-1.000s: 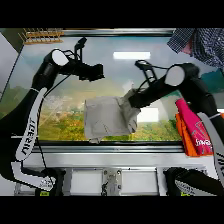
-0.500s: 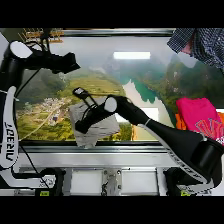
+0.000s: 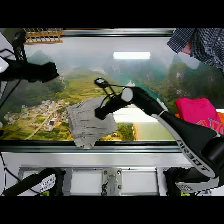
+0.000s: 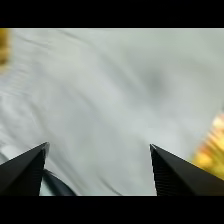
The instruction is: Fold the clothes and pants, and hang the long-sleeved shirts on hangers.
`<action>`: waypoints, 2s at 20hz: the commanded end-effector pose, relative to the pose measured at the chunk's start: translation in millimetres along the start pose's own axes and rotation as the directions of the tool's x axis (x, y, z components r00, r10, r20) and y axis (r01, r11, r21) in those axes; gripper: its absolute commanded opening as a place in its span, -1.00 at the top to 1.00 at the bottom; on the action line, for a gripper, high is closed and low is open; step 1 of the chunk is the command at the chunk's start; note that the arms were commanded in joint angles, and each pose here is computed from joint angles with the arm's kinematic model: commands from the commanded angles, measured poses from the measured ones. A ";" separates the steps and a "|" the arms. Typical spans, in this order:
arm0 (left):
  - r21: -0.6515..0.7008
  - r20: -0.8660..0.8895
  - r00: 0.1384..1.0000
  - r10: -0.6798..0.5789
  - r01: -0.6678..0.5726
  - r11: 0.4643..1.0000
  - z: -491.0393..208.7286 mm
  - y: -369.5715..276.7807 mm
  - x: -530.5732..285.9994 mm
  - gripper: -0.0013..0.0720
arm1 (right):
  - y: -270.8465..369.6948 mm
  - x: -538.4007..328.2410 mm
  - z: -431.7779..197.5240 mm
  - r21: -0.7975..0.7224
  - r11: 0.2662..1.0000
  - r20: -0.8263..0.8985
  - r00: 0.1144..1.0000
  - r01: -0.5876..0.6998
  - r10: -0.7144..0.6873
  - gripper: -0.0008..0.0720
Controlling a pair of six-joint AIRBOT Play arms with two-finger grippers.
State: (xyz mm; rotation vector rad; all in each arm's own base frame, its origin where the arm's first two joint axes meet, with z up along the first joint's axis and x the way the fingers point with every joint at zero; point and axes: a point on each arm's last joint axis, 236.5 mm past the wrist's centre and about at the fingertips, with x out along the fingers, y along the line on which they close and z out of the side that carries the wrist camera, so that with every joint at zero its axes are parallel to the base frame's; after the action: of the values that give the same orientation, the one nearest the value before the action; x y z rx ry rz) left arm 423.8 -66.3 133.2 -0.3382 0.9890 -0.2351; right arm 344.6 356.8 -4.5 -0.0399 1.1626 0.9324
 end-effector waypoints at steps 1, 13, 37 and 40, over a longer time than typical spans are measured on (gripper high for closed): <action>-0.004 -0.087 0.996 0.017 -0.017 1.000 -59.6 5.7 18.8 0.95 | -85.6 -23.1 -37.1 0.219 0.974 -0.092 0.995 0.051 -0.032 -0.98; 0.051 -0.158 0.987 -0.011 0.019 0.999 -106.3 -17.6 41.5 0.95 | -34.8 70.5 -30.1 0.430 0.826 0.037 0.921 -0.365 0.388 -0.98; 0.188 -0.219 0.973 -0.078 0.120 0.975 -137.2 -78.5 49.7 0.95 | -341.2 -356.8 -178.0 0.858 0.393 0.003 0.760 0.332 -0.650 0.92; 0.198 -0.223 0.971 -0.083 0.129 0.972 -139.6 -83.2 50.1 0.95 | -336.0 -399.9 -189.3 0.908 0.333 0.061 0.705 0.255 -0.707 0.92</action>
State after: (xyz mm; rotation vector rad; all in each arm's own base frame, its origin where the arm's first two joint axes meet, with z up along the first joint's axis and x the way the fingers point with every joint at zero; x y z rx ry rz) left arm 331.2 -176.5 55.0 -0.1855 1.1533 -0.4596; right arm 403.9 -150.5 60.3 0.4925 1.0458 -0.2070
